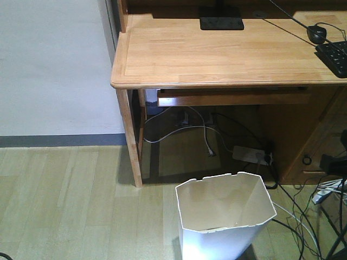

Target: Move trash bin to bedside with robot

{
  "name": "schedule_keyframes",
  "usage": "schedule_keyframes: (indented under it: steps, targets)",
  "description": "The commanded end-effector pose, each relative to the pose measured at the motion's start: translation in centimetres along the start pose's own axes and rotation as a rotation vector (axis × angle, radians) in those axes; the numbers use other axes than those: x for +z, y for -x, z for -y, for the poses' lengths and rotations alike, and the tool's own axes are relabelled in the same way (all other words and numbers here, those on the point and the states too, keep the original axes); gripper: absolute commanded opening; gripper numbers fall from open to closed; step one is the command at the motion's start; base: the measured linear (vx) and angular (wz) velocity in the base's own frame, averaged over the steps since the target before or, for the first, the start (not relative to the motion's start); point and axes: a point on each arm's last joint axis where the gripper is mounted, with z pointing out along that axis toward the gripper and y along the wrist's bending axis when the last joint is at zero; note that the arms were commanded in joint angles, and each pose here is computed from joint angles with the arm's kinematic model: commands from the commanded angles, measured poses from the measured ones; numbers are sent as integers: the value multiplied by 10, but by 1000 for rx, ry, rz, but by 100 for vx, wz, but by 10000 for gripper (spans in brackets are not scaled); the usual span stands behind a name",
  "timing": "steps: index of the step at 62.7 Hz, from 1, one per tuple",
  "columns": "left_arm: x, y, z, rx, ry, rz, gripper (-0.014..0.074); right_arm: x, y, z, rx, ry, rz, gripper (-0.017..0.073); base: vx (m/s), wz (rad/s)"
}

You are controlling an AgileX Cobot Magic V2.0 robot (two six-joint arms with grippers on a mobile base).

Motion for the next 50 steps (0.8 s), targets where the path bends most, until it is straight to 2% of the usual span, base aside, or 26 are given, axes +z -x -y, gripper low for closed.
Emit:
schedule_keyframes:
  steps: [1,17,24,36,50]
  targets:
    - [0,3,0,-23,-7,70,-6,2,15,0,-13,-1,62,121,0,0]
    - [0,3,0,-23,-7,70,-6,8,13,0,-14,0,29,442,0,0]
    - [0,3,0,-23,-7,70,-6,8,13,0,-14,0,26,530,0,0]
    - [0,3,0,-23,-7,70,-6,9,17,0,-11,-2,-37,535,0,0]
    - [0,3,0,-23,-7,70,-6,32,45,1,-44,-2,-184,505,0,0]
